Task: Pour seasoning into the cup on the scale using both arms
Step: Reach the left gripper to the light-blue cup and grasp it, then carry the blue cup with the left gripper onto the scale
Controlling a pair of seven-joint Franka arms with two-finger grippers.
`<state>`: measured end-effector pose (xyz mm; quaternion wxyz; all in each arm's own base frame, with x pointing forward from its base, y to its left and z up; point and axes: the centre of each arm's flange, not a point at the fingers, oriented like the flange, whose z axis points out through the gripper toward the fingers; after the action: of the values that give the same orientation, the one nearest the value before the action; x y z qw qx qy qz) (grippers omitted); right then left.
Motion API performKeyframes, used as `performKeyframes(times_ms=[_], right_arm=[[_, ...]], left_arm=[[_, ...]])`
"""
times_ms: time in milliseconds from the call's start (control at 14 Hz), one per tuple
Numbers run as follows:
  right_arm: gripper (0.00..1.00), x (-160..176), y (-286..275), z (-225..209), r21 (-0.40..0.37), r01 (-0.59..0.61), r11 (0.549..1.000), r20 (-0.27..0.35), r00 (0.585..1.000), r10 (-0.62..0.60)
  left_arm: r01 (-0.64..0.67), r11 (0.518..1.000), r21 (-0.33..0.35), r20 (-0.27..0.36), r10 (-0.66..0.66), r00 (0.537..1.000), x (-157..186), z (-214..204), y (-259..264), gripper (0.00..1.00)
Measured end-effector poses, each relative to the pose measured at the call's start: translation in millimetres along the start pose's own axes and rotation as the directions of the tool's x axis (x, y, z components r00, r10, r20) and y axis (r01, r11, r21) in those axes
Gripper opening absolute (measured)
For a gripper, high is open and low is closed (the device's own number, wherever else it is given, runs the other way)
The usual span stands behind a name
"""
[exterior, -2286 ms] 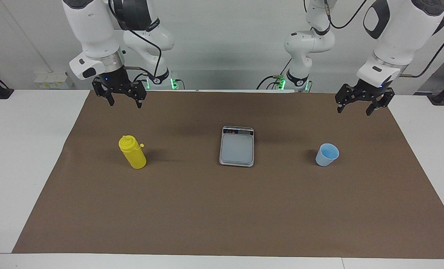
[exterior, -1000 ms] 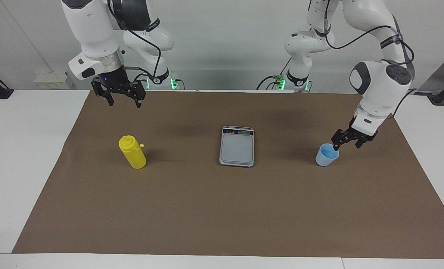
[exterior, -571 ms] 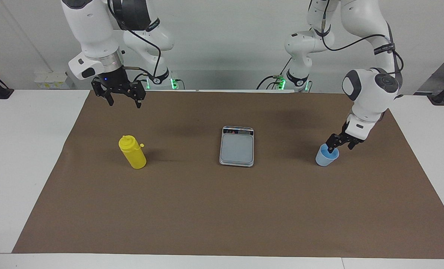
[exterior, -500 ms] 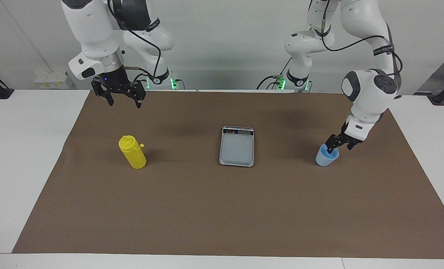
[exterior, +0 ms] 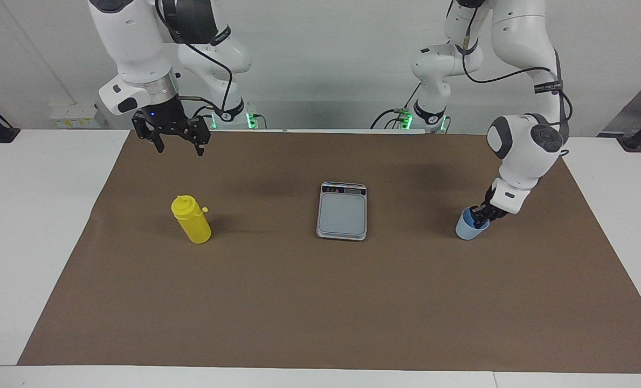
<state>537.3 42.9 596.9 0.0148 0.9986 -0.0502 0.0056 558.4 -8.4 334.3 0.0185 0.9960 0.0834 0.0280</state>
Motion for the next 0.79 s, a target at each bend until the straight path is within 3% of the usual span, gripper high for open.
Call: performKeyframes(times_ms=[71,429,786], right_arm=[[1.0,0,0,0,0.0,0.0,1.0,0.0,1.0,0.0],[1.0,0,0,0,0.0,0.0,1.0,0.0,1.0,0.0],[1.0,0,0,0,0.0,0.0,1.0,0.0,1.0,0.0]], left_arm=[[-0.002,1.0,-0.003,-0.005,0.002,1.0,3,-4,2,0.04],[-0.035,0.999,-0.01,-0.014,0.035,0.999,26,-54,25,0.04],[-0.135,0.991,-0.022,-0.001,0.135,0.991,18,-113,124,0.04]])
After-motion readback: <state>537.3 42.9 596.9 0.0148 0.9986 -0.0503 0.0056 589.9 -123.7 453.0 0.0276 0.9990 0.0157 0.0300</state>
